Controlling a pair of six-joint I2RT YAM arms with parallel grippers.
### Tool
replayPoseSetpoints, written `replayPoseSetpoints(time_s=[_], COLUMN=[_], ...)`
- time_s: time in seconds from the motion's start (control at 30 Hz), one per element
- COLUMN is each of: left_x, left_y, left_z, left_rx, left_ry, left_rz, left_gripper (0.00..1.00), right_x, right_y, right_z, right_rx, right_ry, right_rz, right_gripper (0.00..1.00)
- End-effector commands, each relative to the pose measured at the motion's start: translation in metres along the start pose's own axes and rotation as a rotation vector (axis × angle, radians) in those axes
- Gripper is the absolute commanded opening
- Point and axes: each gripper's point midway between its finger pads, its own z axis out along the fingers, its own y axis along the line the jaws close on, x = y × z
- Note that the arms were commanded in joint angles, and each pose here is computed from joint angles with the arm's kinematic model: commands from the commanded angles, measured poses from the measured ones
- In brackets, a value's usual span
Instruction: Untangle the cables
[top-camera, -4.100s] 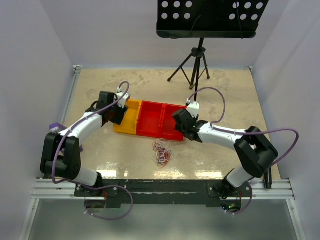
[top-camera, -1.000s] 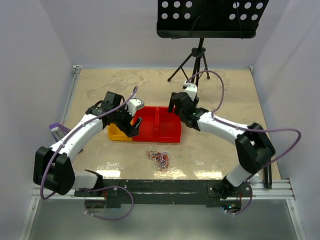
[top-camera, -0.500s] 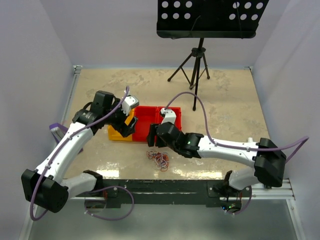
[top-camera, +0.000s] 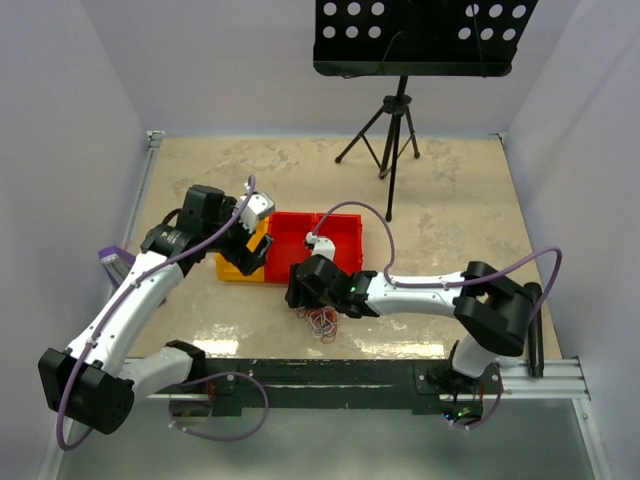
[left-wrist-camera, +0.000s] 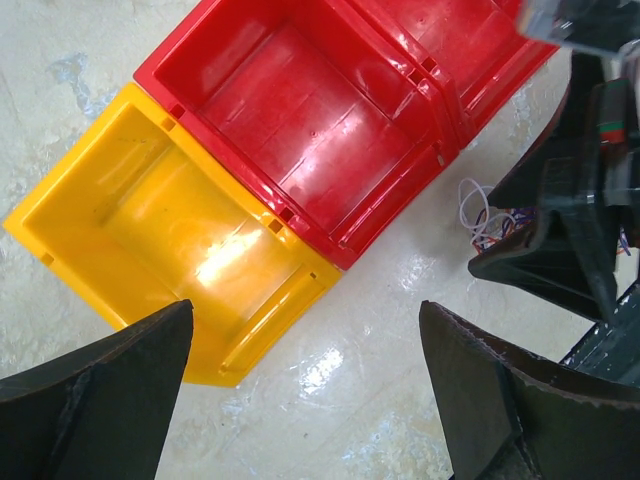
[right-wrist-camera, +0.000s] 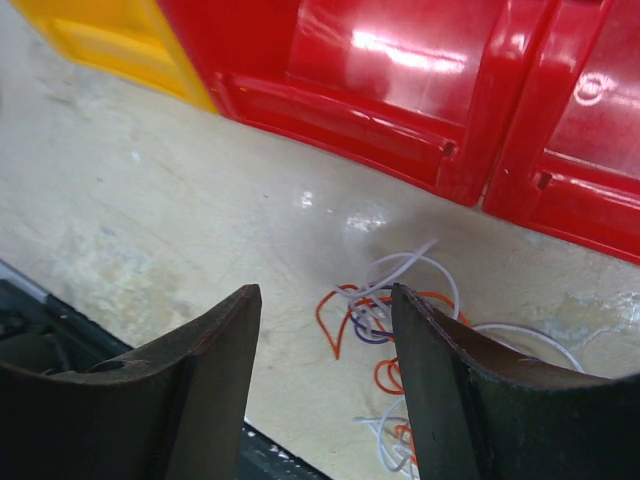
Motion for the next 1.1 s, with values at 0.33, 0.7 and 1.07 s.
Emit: replayPoseSetpoints(time_s=[0.33,0.7,1.07], left_x=[0.006,0.011,0.009], left_y=[-0.017,-0.011,-0.010], left_z=[0.009,0.003,0.001], left_rx=[0.108,0.059,0.048], left_ry=[-0.022,-0.021,-0.026], left_rz=[0.063,0.084,0.081], left_gripper=[1.00,1.00,1.00], right_x=[-0.012,-0.010,-0.012], right_y=[0.018,0.015,0.017], right_z=[-0.007,-0.007,0.007], right_rx=[-0.053,-0.035,-0.020], right_ry=[-0.029,-0.024,-0.044], right_rz=[0.053,0.069,0.092], right_gripper=[0.57,0.54,0.53])
